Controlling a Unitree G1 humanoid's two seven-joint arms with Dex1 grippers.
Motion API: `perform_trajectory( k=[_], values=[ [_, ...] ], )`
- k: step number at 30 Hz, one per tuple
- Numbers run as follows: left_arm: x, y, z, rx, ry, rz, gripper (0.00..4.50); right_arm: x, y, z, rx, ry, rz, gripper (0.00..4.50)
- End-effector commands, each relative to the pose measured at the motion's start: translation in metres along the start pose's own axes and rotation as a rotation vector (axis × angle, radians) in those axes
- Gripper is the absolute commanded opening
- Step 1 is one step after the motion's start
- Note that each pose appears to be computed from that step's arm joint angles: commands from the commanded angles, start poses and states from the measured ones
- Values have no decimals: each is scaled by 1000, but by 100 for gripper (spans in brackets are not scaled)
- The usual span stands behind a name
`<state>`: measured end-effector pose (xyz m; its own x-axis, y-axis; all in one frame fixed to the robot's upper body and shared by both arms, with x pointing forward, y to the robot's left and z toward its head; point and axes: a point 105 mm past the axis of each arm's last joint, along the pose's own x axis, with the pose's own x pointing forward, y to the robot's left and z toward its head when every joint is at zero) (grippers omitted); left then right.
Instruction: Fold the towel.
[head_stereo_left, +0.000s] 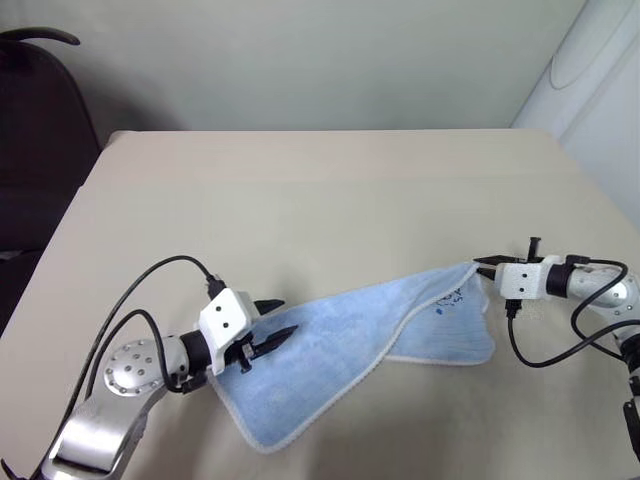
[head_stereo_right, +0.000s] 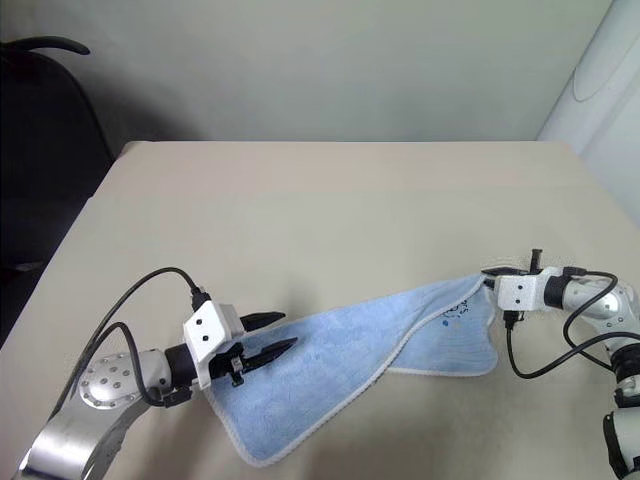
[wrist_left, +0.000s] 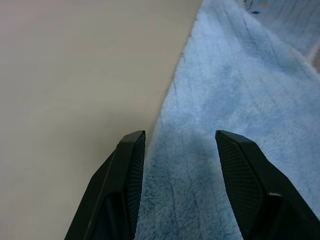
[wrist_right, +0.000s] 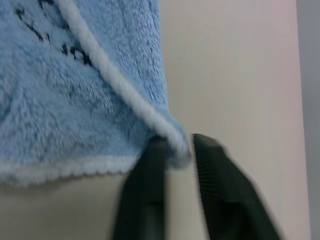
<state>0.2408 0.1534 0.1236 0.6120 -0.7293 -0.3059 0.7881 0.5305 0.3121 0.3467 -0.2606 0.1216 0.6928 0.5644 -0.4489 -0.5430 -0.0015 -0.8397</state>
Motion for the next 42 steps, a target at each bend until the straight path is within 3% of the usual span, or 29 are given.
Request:
perform_trajectory(
  k=[1, 5, 7, 11, 18, 24, 32, 42],
  values=[
    [-5, -3, 18, 53, -38, -51, 245, -7, -13, 6, -36, -18, -49, 4],
    [-12, -13, 21, 83, 1, -193, 262, -6, -19, 6, -21, -7, -72, 1],
    [-23, -23, 23, 75, 24, -311, 306, -7, -21, 7, -33, -11, -83, 0],
    [-36, -37, 28, 129, 66, -441, 443, -11, -18, 10, -34, -20, -84, 0],
    [-56, -73, 25, 148, 158, -668, 447, -23, -15, 16, -6, -29, -98, 0],
    [-58, -91, 4, 207, 239, -735, 447, -31, -2, 27, 22, -41, -79, 0],
    [-57, -90, -27, 343, 325, -762, 447, -32, 0, 35, 40, -41, -94, 0],
    [-53, -75, -48, 382, 382, -721, 447, -35, 4, 39, 63, -31, -107, 0]
  ],
)
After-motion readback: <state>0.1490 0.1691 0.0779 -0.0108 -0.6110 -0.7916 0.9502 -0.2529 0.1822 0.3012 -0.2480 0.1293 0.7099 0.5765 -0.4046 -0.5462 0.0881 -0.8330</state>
